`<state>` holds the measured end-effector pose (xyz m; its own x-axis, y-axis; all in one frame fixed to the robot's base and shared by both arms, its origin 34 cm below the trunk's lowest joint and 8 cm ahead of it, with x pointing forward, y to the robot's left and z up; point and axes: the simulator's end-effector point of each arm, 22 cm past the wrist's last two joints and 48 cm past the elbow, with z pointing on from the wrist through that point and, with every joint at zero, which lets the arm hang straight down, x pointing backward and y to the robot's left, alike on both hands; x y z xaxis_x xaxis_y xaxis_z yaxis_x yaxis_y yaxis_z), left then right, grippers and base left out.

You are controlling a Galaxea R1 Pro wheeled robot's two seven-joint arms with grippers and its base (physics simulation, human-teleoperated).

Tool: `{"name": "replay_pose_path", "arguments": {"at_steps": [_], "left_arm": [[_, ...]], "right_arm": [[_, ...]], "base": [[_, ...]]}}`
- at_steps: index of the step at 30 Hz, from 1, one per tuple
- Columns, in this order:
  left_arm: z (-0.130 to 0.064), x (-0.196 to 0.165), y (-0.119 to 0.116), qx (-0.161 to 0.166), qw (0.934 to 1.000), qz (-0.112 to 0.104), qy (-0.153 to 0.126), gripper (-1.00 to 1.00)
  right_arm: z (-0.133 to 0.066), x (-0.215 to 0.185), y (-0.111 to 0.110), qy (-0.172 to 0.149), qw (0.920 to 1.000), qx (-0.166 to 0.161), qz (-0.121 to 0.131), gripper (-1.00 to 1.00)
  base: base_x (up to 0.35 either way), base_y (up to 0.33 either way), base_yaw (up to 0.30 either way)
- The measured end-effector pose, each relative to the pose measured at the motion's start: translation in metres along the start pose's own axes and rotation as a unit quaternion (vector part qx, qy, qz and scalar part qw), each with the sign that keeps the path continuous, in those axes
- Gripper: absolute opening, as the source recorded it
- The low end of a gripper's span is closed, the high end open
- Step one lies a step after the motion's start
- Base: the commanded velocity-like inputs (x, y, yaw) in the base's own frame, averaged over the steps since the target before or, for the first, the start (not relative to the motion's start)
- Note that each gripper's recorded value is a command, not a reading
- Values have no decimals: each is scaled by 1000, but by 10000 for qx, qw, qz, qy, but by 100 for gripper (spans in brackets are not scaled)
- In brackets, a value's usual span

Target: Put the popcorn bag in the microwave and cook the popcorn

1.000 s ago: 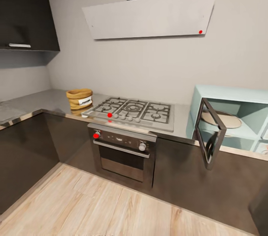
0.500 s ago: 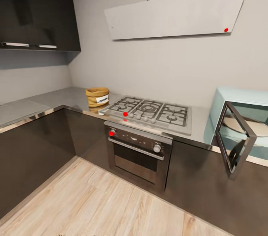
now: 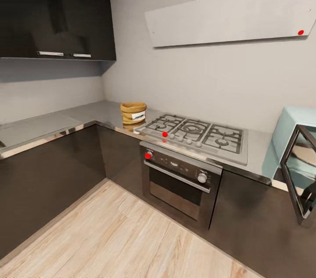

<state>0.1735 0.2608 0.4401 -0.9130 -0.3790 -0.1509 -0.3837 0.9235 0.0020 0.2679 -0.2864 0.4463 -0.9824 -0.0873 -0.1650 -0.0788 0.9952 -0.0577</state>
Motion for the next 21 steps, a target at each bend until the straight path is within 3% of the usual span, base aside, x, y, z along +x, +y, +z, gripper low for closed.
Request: {"name": "replay_pose_path", "arguments": {"at_steps": [12,21], "left_arm": [[0,1,0,3,10000,-12,15,100],[0,5,-1,57,9999,33,90,100]], "right_arm": [[0,0,-3,11,10000,-1,-75,100],[0,0,-3,7,10000,3,-78,100]], "base": [[11,3,5],[275,105,0]]}}
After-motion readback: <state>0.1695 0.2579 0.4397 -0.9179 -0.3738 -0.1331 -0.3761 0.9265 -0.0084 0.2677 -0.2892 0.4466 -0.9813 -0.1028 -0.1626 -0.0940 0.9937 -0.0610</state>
